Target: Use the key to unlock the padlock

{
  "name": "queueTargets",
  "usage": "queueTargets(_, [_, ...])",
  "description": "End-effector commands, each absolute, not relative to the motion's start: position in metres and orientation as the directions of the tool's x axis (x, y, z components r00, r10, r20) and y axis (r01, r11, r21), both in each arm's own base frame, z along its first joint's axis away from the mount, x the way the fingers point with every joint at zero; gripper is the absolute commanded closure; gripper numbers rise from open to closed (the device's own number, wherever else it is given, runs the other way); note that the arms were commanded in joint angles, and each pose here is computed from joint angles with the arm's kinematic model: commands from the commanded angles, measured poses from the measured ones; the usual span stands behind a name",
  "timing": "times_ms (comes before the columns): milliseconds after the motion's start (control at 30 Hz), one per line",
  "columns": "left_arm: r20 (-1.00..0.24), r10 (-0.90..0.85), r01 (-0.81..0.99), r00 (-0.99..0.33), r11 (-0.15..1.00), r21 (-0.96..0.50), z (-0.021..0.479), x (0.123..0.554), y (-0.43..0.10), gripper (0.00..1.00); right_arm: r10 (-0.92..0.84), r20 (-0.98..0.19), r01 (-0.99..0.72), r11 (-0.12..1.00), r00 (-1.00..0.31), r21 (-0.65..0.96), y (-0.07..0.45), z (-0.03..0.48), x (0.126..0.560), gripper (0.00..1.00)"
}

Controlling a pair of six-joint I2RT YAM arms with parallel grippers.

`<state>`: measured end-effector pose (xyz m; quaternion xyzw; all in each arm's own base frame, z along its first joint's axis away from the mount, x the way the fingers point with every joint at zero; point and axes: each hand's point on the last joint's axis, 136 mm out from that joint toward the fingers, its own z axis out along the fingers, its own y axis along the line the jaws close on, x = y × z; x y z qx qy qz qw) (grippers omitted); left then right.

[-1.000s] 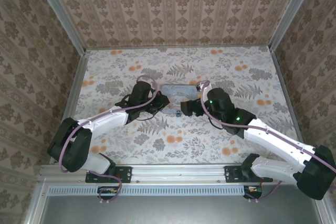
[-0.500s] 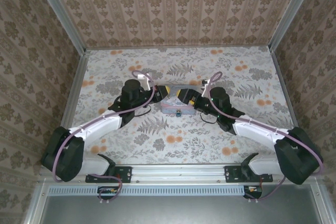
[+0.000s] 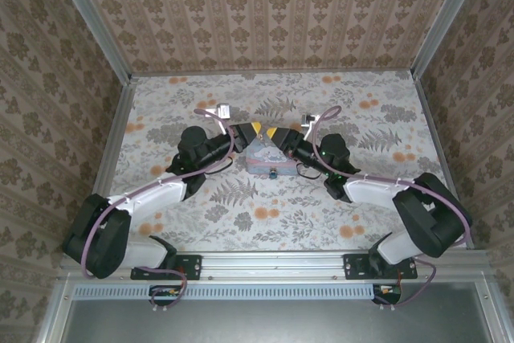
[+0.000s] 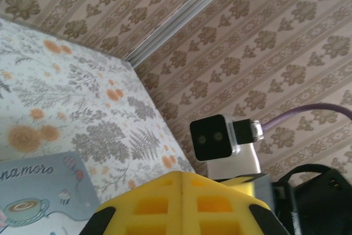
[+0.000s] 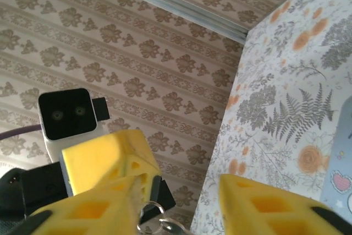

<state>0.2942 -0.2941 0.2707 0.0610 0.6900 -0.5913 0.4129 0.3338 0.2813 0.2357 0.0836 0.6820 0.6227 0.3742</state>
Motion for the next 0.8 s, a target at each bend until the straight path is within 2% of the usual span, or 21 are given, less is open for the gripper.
queueTargets(0, [-0.639, -0.436, 0.605, -0.633, 0.236, -0.761, 0.288, 0.289, -0.295, 1.00, 0.582, -0.423, -0.439, 0.124, -0.694, 0.890, 0.285, 0.260, 0.329, 0.61])
queueTargets(300, [-0.641, -0.430, 0.605, -0.636, 0.238, -0.760, 0.285, 0.287, -0.297, 1.00, 0.583, -0.410, -0.451, 0.081, -0.702, 0.889, 0.288, 0.262, 0.329, 0.60])
queueTargets(767, [-0.612, -0.406, 0.564, -0.678, 0.245, -0.788, 0.271, 0.291, -0.303, 1.00, 0.541, -0.456, -0.497, 0.080, -0.707, 0.864, 0.287, 0.261, 0.313, 0.64])
